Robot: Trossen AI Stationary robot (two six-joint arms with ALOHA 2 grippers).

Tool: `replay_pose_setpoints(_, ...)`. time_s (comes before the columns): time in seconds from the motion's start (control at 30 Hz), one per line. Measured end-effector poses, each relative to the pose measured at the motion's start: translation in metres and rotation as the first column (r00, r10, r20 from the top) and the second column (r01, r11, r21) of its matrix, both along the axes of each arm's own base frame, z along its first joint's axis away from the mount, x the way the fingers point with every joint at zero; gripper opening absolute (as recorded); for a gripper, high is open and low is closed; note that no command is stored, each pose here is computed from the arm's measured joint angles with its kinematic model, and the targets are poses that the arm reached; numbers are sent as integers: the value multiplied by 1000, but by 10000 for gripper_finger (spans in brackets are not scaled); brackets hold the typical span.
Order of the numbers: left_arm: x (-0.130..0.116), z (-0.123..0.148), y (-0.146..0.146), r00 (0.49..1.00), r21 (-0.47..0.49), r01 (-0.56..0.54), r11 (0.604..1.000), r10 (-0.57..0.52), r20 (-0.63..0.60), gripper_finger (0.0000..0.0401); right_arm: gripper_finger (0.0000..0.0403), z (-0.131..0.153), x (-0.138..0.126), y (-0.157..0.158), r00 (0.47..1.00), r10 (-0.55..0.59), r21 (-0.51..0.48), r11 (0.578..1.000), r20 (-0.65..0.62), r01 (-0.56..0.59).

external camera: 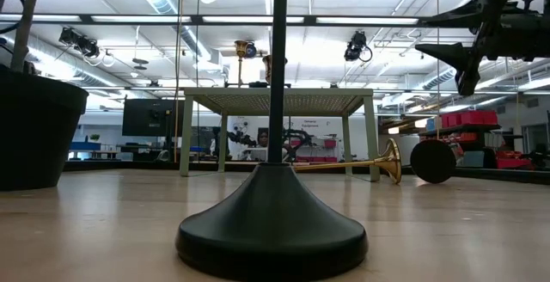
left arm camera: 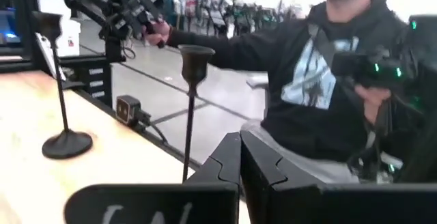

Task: Pick & Place candle stick holders
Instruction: Put the left black candle holder on the shelf

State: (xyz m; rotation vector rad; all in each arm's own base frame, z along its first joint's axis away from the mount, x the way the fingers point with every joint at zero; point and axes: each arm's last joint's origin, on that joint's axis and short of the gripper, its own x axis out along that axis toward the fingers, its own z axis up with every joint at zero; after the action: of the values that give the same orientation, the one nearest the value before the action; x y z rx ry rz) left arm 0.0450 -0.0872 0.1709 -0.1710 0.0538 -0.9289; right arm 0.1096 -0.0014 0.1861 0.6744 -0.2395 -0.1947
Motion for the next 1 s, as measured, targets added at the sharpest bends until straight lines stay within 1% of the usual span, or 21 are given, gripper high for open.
replay_pose_setpoints(0.1,-1,-1,-3,999,22,18,1000,-19,29,2,185,0,0,0,1000,0,0,1000,0,0)
replay_pose_setpoints(0.17,-2,2,-5,997,6,33,999,-34,66,2,185,0,0,0,1000,-1,0,1000,0,1)
replay_pose_setpoints(0.23,-3,0,-7,998,29,35,999,-37,53,3,185,0,0,0,1000,-1,0,1000,0,1)
replay_pose_setpoints(0.4,0,-3,-13,1000,53,-17,998,16,10,3,185,0,0,0,1000,-4,-10,1000,-3,4)
replay_pose_setpoints(0.67,4,-2,-26,1000,34,-25,999,24,12,3,185,0,0,0,1000,-4,-10,1000,-3,4)
replay_pose_setpoints(0.83,9,-8,-34,996,69,-91,993,91,-5,3,185,0,0,0,1000,-4,-10,1000,-3,4)
replay_pose_setpoints(0.93,12,-10,-38,990,65,-142,988,142,-7,3,185,0,0,0,1000,-4,-10,1000,-3,4)
replay_pose_setpoints(1.0,13,-11,-40,988,63,-152,986,153,-8,3,185,0,0,0,1000,-4,-12,1000,-4,4)
